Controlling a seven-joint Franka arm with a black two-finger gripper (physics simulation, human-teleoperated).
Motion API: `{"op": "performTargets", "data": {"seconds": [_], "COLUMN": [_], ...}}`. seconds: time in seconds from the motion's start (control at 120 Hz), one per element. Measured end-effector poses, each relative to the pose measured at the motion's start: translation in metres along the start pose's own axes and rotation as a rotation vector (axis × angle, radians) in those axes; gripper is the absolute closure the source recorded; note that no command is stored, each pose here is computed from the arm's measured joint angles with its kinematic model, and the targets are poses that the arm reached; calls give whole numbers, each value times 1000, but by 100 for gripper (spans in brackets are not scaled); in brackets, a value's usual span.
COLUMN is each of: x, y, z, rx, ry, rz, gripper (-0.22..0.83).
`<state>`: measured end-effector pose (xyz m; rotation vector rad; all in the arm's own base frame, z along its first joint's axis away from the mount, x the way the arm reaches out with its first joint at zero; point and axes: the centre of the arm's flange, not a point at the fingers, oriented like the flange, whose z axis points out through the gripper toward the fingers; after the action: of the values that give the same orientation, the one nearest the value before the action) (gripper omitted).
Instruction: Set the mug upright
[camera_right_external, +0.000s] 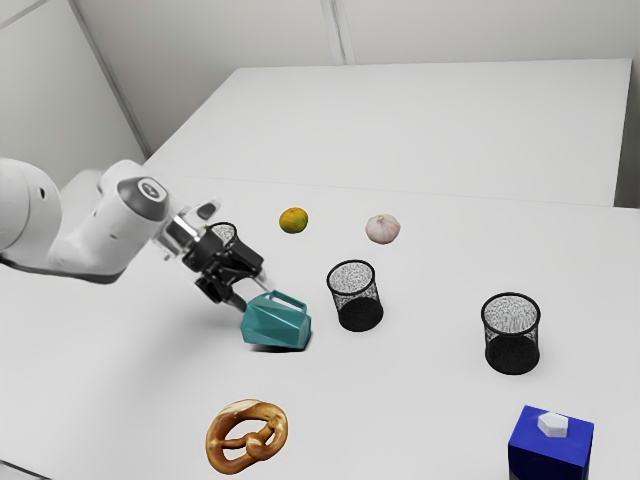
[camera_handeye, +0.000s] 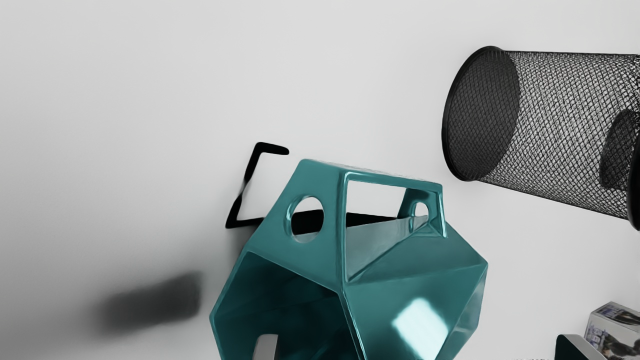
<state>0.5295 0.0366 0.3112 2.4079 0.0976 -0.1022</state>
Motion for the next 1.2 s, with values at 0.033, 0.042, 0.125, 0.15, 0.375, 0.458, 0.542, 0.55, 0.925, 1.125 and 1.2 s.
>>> {"op": "performTargets", "data": {"seconds": [0.033, 0.042, 0.125, 0.15, 0.375, 0.458, 0.542, 0.55, 0.925, 1.125, 1.2], "x": [0, 0, -2, -3, -8, -8, -9, -9, -12, -12, -9], "y": [1, 1, -1, -4, -11, -8, -7, -7, 6, 38, 42], "z": [2, 2, 7, 10, 19, 19, 17, 17, -3, -55, -70], "rx": [-24, -30, -88, -105, -217, -237, -250, -251, -268, -122, -9], "ry": [-2, -3, -18, -26, -66, -71, -71, -71, -48, -36, -64], "rz": [7, 8, 17, 17, 55, 81, 104, 105, 206, 318, 342], "gripper": [0, 0, 0, 0, 17, 40, 55, 56, 76, 77, 77]}}
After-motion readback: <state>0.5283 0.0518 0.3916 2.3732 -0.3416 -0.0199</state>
